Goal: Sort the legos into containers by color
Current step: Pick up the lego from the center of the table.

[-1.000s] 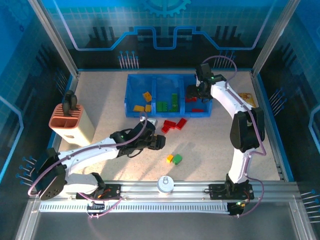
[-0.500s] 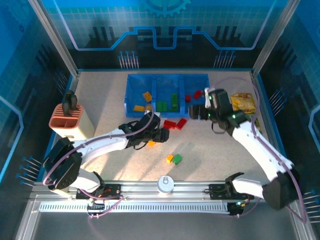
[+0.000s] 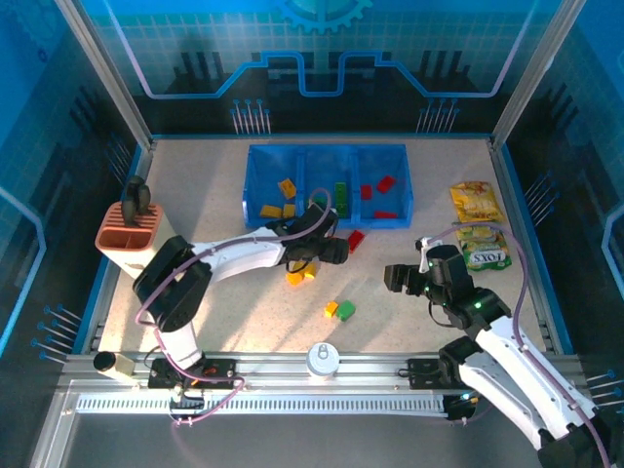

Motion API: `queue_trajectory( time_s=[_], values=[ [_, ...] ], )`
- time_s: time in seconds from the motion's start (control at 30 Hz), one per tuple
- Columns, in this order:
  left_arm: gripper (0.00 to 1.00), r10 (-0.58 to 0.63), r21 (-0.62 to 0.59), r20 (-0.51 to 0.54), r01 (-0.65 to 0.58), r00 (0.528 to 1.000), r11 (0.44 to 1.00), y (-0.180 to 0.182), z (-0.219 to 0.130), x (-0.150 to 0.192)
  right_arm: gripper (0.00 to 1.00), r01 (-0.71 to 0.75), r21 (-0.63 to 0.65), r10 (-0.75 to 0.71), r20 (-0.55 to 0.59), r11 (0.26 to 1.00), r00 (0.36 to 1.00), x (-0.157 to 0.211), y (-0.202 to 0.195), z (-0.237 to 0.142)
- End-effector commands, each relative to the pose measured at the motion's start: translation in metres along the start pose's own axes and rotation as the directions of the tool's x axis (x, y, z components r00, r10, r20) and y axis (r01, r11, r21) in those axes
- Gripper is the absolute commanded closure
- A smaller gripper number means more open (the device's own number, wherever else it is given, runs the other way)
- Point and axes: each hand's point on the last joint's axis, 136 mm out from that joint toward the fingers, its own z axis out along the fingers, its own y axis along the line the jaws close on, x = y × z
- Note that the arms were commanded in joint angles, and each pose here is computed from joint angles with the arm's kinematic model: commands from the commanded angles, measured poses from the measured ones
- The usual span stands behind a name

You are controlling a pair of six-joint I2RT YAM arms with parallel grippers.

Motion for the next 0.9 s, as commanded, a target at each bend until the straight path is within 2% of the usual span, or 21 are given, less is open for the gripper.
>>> queue_trajectory(
  time_s=[0.0,0.17,0.37,0.63,0.7,0.77,0.87],
  values=[
    [0.22,0.043,-0.095,-0.038,-0.046,0.998,0.994,0.015,0.01,0.0,0.09,-0.014,0.018,0.015,-0.025,1.0,1.0,0.004,-0.002,0.001],
    [0.22,0.067,-0.208,-0.066,-0.08,0.996,0.975,0.034,0.017,0.001,0.09,-0.026,0.002,0.026,-0.035,1.0,0.999,0.005,0.002,0.006],
    [0.23,0.086,-0.189,-0.094,-0.102,0.992,0.977,0.033,0.035,0.009,0.1,-0.037,-0.005,0.037,-0.034,0.999,0.999,0.006,0.003,0.008],
    [0.5,0.105,-0.198,-0.115,-0.127,0.988,0.972,0.034,0.05,0.012,0.11,-0.037,0.017,0.037,-0.023,0.999,0.999,0.003,-0.001,0.001],
    [0.6,0.123,-0.193,-0.113,-0.143,0.986,0.971,0.032,0.048,0.013,0.11,-0.038,0.032,0.039,-0.013,0.999,0.999,0.001,-0.003,-0.001],
    [0.68,0.154,-0.203,-0.086,-0.168,0.984,0.965,0.026,0.038,0.01,0.12,-0.039,0.057,0.039,0.004,0.998,0.999,-0.004,-0.007,-0.005],
    [0.72,0.231,-0.207,0.012,-0.224,0.973,0.952,0.004,0.009,-0.006,0.12,-0.055,0.115,0.051,0.035,0.992,0.998,-0.01,-0.016,-0.01]
  ],
)
